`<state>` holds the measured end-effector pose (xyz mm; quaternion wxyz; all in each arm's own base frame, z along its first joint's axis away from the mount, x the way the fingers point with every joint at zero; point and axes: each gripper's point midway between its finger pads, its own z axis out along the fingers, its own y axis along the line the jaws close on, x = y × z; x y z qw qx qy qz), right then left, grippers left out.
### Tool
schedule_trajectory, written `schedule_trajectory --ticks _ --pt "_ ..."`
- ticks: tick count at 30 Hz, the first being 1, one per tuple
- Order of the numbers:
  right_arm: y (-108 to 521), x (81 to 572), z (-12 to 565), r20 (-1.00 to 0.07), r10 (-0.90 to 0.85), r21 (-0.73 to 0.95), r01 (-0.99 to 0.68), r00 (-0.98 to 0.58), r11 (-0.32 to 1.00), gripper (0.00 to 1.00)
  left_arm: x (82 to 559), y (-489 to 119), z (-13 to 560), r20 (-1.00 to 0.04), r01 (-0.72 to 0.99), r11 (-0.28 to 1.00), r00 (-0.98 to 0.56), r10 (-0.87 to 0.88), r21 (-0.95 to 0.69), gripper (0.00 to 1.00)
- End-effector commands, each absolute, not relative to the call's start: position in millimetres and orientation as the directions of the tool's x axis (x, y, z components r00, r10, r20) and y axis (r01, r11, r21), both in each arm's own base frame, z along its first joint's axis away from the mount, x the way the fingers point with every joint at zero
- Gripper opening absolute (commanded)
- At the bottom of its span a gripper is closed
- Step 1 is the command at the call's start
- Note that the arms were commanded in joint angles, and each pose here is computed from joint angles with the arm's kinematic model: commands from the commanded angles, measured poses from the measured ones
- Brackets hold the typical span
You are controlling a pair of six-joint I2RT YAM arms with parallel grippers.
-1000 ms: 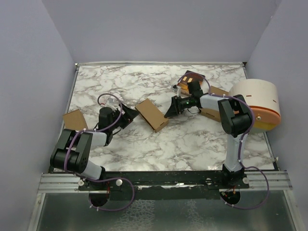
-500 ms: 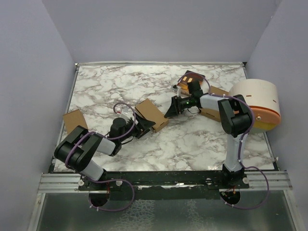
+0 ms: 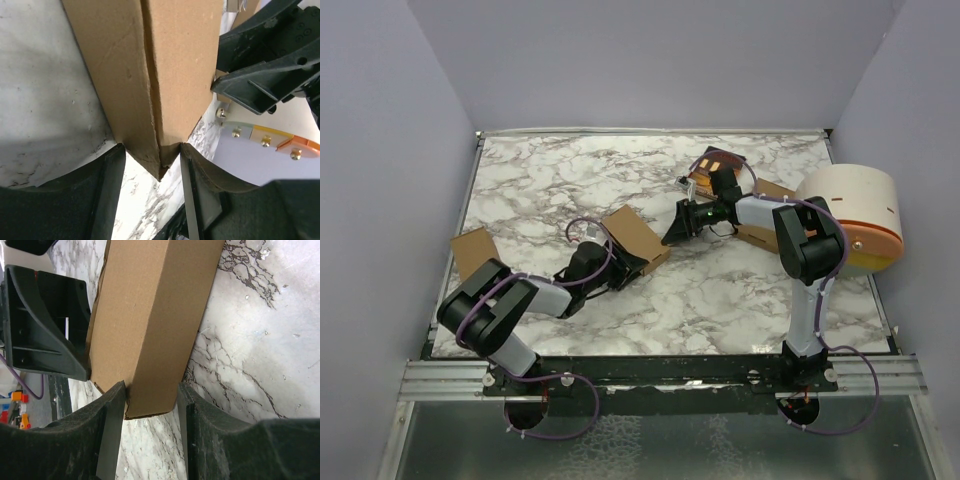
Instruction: Fold the paper box
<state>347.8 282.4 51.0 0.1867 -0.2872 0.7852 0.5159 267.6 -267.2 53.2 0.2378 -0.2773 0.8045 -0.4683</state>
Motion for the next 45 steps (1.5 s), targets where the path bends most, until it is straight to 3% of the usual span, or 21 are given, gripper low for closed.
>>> schedule_trajectory --ticks 1,10,38,40,45 --pt "279 344 20 -0.557 -0.3 0.686 -0.633 -0.774 0.359 0.45 272 -262 47 -0.128 -0.298 0.442 -0.691 -0.711 -0.846 0.49" --pt "279 344 19 -0.555 -0.299 0.687 -0.63 -0.776 0.362 0.44 273 -265 58 -0.13 -0.31 0.447 -0.683 -0.719 -0.839 0.42" --pt "279 345 21 -0.56 -0.298 0.684 -0.634 -0.773 0.361 0.44 269 -273 71 -0.101 -0.337 0.432 -0.681 -0.726 -0.836 0.43" --pt "279 344 21 -0.558 -0.298 0.684 -0.633 -0.774 0.363 0.44 270 -274 72 -0.101 -0.336 0.431 -0.68 -0.726 -0.837 0.41" --pt "279 344 20 -0.556 -0.298 0.685 -0.631 -0.776 0.364 0.44 271 -275 73 -0.106 -0.333 0.435 -0.68 -0.725 -0.837 0.25"
